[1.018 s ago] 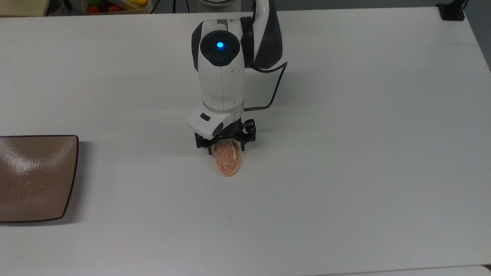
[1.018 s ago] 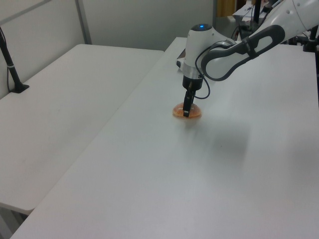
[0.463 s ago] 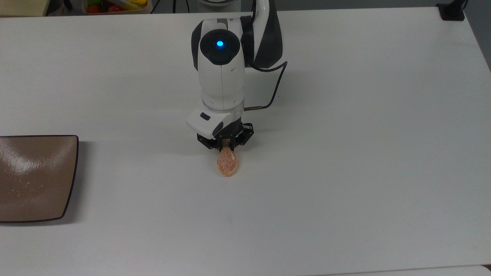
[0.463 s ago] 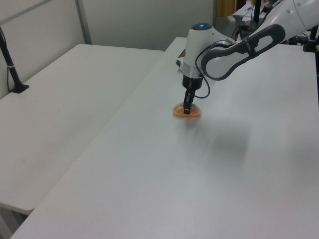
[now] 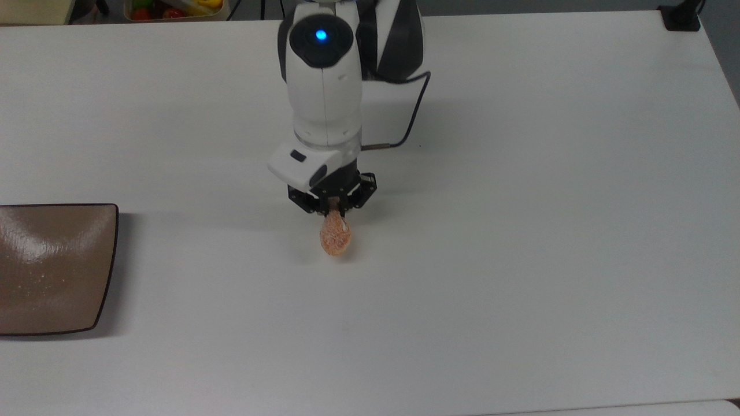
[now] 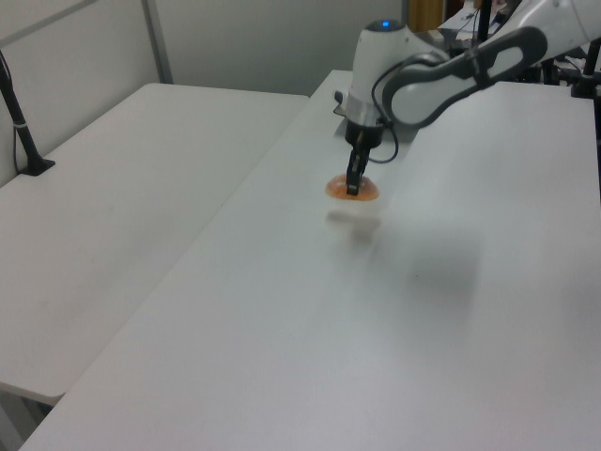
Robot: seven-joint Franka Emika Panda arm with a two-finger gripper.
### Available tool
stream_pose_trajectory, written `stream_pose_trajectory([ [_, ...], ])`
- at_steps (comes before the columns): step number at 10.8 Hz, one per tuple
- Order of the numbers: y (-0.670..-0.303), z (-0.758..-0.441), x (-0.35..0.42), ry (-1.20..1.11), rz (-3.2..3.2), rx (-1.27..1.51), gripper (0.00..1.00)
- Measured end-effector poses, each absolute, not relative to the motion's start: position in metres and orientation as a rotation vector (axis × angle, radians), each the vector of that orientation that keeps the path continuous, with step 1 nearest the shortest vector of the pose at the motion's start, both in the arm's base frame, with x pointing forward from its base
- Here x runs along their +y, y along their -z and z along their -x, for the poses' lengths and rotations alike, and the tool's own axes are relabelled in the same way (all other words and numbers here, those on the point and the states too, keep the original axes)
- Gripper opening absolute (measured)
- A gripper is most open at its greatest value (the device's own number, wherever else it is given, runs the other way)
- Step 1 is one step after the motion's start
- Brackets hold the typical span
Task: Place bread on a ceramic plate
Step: 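Lift the grasped bread roll up off the table, then carry the bread roll over to the brown square plate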
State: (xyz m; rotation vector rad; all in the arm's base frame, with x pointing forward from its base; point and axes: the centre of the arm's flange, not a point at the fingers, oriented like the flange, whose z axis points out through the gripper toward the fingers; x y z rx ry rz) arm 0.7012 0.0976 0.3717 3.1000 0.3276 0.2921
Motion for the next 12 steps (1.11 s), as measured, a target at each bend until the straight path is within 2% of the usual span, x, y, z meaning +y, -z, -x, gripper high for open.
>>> stream_pose_trajectory([
  [6, -0.499, -0.664, 0.029, -0.266, -3.129, 0.226, 0.21],
  [10, -0.549, -0.637, -0.037, -0.281, -3.175, 0.330, 0.19],
  [12, -0.551, -0.633, -0.069, -0.288, -3.148, 0.438, 0.19],
])
